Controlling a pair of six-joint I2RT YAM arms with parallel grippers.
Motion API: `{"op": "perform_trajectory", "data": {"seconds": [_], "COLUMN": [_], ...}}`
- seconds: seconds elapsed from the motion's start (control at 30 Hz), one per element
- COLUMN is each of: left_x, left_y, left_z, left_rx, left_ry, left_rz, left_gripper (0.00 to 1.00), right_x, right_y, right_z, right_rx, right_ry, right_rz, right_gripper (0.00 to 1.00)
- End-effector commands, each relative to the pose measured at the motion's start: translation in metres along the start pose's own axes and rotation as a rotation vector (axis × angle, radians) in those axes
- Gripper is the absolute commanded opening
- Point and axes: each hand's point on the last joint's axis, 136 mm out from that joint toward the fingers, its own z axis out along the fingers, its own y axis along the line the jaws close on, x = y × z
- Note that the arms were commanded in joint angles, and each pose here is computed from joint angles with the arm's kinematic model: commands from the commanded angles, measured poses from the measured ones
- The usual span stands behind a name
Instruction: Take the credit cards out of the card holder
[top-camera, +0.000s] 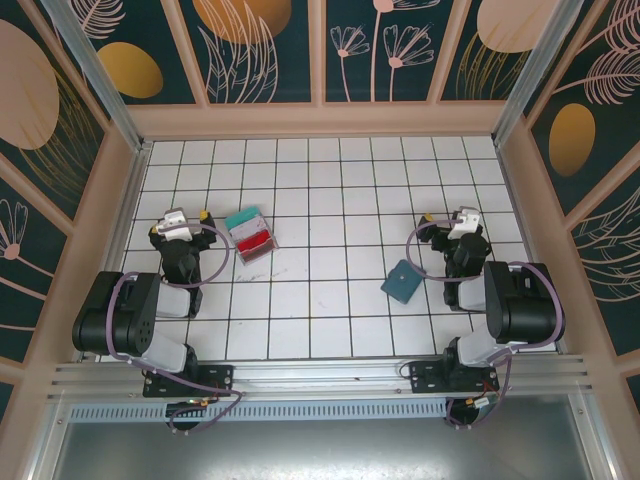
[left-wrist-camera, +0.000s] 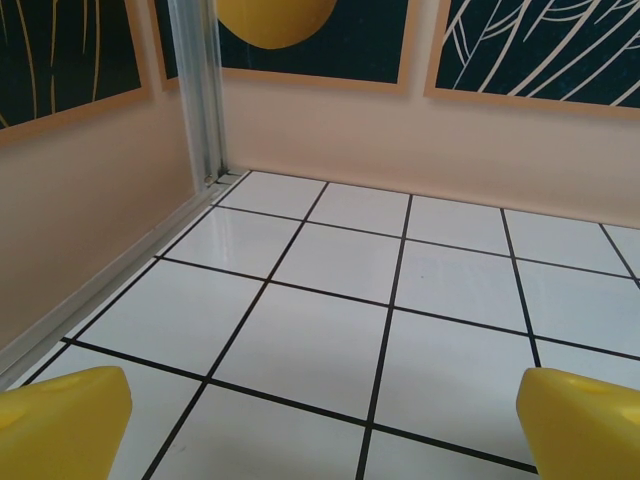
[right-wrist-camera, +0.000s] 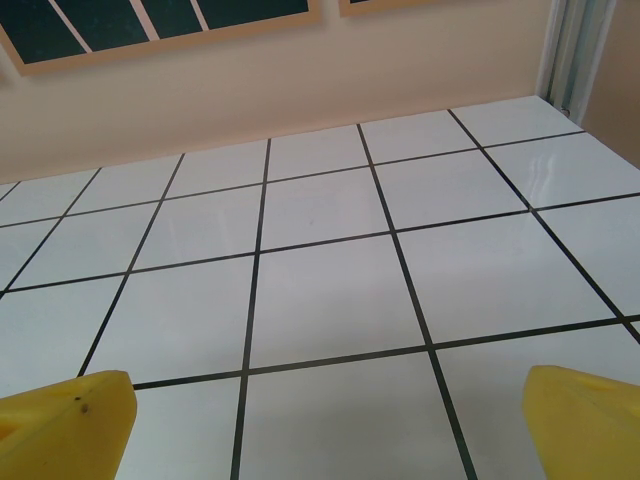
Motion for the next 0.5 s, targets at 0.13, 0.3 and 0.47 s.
{"op": "perform_trajectory", "data": {"seconds": [0.13,0.3,0.47], "left_x": [-0.005,-0.019,-0.051], "left_y": [0.0,0.023,0.026], "left_z": [0.001,0.013,0.019], "left_rx": [0.015,-0.16,-0.22], "left_ry": [-0.015,0.044,0.099], "left_rz": [0.002,-0.028,-0.083], "left_gripper": [0.99,0.99,0.99], "right_x": [-0.011,-0.022,-0.047], "right_y": [0.001,0.003,-0.003], "right_z": [0.001,0.002,-0.003], "right_rx": [-0.015,-0.013,0.042], "right_ry": [-0.039,-0.034,-0.024], "right_rz": [-0.018,-0.019,0.03], "right_gripper": [0.99,0.99,0.99]}}
